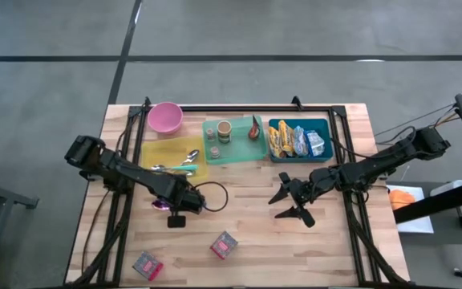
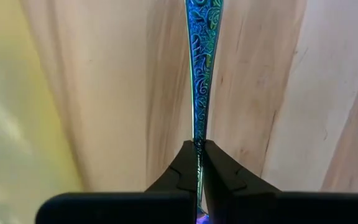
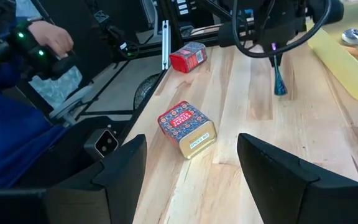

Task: Pick & Place Food Item
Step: Put the purple spoon into the yellow bin

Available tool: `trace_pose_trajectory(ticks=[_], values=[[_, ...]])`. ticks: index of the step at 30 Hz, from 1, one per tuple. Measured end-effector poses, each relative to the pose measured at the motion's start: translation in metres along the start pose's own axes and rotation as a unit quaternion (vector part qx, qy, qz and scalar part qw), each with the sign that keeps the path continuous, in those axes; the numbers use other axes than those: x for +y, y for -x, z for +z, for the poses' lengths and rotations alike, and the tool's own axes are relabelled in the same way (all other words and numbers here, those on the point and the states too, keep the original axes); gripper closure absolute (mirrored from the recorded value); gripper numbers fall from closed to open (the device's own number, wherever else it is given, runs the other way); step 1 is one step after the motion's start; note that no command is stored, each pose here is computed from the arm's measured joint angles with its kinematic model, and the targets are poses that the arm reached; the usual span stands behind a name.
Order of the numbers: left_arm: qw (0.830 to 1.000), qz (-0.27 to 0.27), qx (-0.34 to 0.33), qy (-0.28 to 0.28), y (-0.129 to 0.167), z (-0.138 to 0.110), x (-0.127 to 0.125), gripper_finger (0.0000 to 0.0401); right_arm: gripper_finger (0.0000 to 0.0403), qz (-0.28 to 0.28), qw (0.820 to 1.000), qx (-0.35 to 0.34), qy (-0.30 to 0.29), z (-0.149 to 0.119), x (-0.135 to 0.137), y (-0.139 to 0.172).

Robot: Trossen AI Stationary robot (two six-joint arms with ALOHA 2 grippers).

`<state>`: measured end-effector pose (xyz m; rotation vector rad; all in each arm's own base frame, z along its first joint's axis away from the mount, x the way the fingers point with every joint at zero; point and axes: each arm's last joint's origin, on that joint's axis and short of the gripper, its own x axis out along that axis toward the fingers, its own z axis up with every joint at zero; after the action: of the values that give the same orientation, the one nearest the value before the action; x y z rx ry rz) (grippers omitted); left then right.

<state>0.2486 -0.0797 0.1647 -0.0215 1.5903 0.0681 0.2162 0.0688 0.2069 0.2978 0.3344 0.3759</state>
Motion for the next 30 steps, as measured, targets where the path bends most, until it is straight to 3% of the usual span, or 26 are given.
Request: trace_pose_trajectory(ticks=[10, 18, 23, 30], values=[[0.997, 0.067, -0.044, -0.012, 0.053, 0.009, 0.003, 0.0395, 0.0154, 0.000, 1.000, 0.000, 0.002, 0.000, 0.000, 0.000], [0.981, 0.138, -0.130, 0.039, 0.098, -0.001, 0.034, 0.0395, 0.0154, -0.001, 1.000, 0.000, 0.002, 0.000, 0.000, 0.000], [0.974, 0.156, -0.131, 0.095, 0.103, 0.000, 0.067, 0.0396, 0.0154, 0.000, 1.000, 0.000, 0.002, 0.000, 0.000, 0.000], [0.976, 0.150, -0.090, 0.126, 0.086, 0.001, 0.109, 0.0396, 0.0154, -0.003, 1.000, 0.008, 0.001, -0.001, -0.001, 0.000]])
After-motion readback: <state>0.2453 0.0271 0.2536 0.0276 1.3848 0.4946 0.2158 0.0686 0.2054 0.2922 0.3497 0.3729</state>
